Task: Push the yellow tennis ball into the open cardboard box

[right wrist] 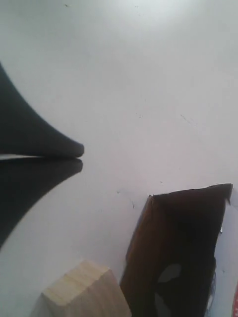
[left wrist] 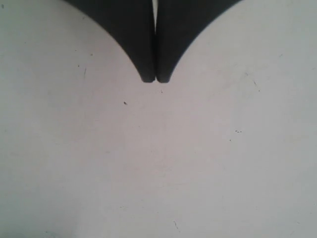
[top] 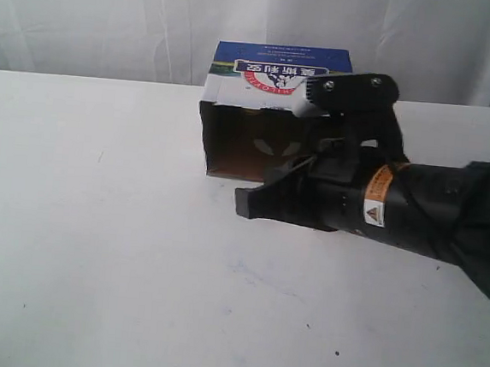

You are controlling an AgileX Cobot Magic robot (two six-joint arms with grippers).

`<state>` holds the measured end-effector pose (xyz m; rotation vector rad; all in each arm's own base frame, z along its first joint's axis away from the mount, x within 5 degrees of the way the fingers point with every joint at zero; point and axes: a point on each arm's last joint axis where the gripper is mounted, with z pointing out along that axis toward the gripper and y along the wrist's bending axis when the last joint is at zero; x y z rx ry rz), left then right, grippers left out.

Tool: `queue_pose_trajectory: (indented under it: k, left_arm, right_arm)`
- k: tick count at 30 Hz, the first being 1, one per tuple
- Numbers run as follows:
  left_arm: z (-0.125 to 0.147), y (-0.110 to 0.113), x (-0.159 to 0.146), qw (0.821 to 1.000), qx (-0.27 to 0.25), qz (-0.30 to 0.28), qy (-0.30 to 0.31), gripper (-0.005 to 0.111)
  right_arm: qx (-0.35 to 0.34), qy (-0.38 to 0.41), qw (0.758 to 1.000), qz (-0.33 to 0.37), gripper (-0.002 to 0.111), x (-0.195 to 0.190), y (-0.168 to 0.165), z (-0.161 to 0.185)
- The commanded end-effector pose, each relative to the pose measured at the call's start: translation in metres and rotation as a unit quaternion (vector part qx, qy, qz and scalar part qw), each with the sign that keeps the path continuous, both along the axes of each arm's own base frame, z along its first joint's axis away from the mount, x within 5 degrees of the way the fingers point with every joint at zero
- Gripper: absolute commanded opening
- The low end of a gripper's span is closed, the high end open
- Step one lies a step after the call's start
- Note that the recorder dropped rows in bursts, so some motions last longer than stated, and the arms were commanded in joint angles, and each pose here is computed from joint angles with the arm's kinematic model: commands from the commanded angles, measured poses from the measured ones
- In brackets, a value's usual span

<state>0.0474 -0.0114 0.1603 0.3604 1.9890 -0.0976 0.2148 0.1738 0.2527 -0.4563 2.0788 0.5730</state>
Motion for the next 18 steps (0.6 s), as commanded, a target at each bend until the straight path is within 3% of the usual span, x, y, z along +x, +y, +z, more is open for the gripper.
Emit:
queue_pose_trajectory:
  k: [1, 10, 18]
  left_arm:
    - [-0.003, 0.0, -0.001, 1.0, 0.004, -0.003, 0.008, 0.0]
    - [-0.003, 0.0, -0.001, 1.0, 0.004, -0.003, 0.008, 0.0]
    - [-0.003, 0.0, -0.001, 1.0, 0.004, -0.003, 0.008, 0.0]
  right_arm:
    - [0.021, -0.021, 0.999, -0.028, 0.0, -0.018, -0.031, 0.009]
    - [0.051, -0.077, 0.985, -0.146, 0.0, -0.089, -0.12, -0.004]
    - [0.072, -0.106, 0.973, -0.192, 0.0, -0.121, -0.144, -0.031]
